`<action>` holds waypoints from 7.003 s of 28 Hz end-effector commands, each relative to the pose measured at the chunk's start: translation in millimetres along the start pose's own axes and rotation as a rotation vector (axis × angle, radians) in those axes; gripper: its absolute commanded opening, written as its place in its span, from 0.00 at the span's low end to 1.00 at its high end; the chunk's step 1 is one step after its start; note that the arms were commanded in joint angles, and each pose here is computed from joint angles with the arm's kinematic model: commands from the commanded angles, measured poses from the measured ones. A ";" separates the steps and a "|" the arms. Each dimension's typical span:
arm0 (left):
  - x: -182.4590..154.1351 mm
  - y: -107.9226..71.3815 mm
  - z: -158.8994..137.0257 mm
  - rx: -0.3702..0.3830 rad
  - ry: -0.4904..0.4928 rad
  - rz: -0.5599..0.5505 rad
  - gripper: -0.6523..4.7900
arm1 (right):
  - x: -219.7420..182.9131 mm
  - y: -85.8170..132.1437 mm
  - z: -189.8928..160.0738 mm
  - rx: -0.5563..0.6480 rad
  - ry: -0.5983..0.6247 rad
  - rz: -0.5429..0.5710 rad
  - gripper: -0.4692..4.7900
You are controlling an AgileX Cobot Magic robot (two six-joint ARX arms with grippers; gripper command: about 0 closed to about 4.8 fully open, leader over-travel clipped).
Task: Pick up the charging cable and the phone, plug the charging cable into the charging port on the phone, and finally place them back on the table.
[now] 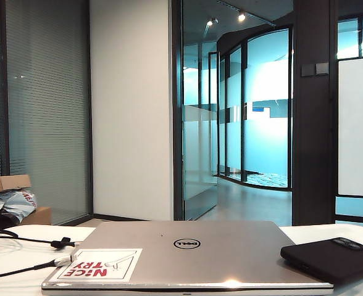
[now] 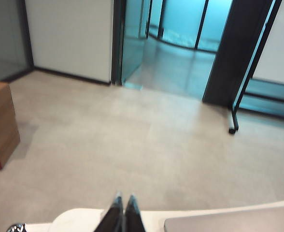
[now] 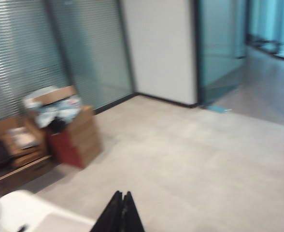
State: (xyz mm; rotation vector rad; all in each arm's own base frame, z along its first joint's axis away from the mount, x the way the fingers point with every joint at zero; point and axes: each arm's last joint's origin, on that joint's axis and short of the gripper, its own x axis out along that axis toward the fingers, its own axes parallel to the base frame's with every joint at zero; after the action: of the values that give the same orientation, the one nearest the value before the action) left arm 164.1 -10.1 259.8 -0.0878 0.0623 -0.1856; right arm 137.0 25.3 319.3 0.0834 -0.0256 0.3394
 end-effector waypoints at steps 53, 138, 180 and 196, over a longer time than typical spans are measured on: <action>44.3 -36.4 -112.1 0.950 0.523 -0.508 1.00 | -10.6 67.8 -31.5 -0.192 0.285 0.482 0.08; 100.7 -29.7 -176.5 0.980 0.629 -0.554 1.00 | -10.4 67.1 -31.5 -0.193 0.285 0.473 0.08; 100.9 -30.0 -177.0 0.982 0.632 -0.557 0.80 | -9.3 66.3 -30.3 -0.197 0.271 0.435 0.08; 101.9 -30.2 -176.0 1.007 0.615 -0.562 0.80 | -8.9 66.4 -30.6 -0.198 0.273 0.435 0.08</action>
State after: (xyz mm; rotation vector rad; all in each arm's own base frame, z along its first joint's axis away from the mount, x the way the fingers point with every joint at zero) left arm 245.4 -72.8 81.1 0.9703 0.5605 -0.7801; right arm 106.8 87.4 289.6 -0.1725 0.2264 0.7796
